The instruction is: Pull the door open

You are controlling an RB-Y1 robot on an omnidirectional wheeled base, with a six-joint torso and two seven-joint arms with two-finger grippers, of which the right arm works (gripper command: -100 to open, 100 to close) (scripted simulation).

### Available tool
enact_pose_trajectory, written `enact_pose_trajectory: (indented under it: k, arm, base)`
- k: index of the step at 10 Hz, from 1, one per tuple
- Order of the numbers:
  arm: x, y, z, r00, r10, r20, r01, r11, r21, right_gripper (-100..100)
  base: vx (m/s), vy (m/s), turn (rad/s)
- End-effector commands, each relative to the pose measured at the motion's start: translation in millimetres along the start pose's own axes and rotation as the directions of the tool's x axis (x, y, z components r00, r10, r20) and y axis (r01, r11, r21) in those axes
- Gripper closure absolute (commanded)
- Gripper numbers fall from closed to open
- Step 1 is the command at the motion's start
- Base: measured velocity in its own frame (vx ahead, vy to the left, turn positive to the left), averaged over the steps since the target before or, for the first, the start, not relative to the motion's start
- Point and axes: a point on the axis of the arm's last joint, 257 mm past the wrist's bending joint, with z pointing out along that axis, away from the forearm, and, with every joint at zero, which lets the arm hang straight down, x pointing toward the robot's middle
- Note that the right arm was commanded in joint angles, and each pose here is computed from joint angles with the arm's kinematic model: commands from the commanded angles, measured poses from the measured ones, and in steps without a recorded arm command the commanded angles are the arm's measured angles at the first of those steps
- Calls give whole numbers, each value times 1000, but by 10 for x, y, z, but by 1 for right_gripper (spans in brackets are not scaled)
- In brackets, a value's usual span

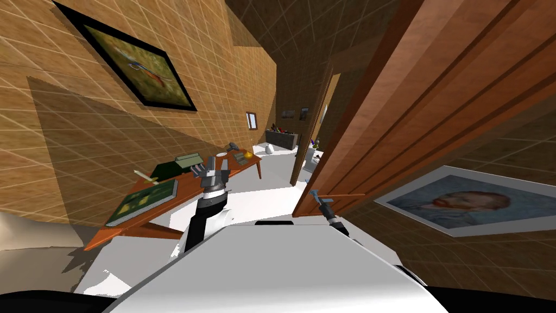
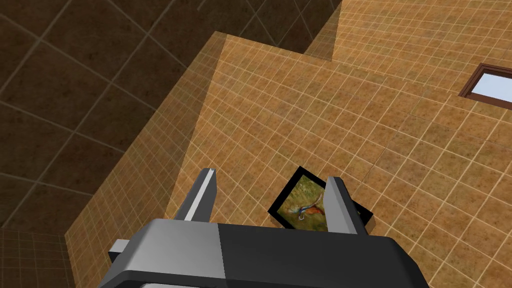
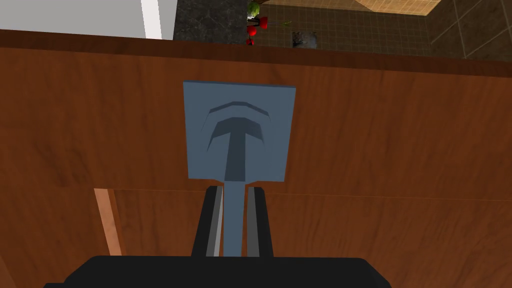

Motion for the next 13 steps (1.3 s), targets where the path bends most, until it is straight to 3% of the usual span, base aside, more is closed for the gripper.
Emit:
enact_pose_trajectory:
  k: [1, 2, 3, 5, 6, 13]
  arm:
    - [-53, 4, -143, 1000, -2, -2, 2, 1000, 2, 100]
    - [-53, 4, -143, 1000, -2, -2, 2, 1000, 2, 100]
    - [-75, 14, -241, 1000, -3, -8, 3, 1000, 1, 100]
    - [-99, 26, -347, 1000, -4, -14, 4, 1000, 0, 100]
    - [-30, 5, -298, 1000, 3, -22, -3, 1000, 1, 100]
    - [-67, 9, -394, 1000, 0, -20, 0, 1000, 2, 100]
  base:
    - [-178, -81, 208]
    - [-126, -76, 73]
    - [-162, -57, 171]
    - [-201, -82, 156]
    - [-90, -16, 33]
    - [-173, -65, 149]
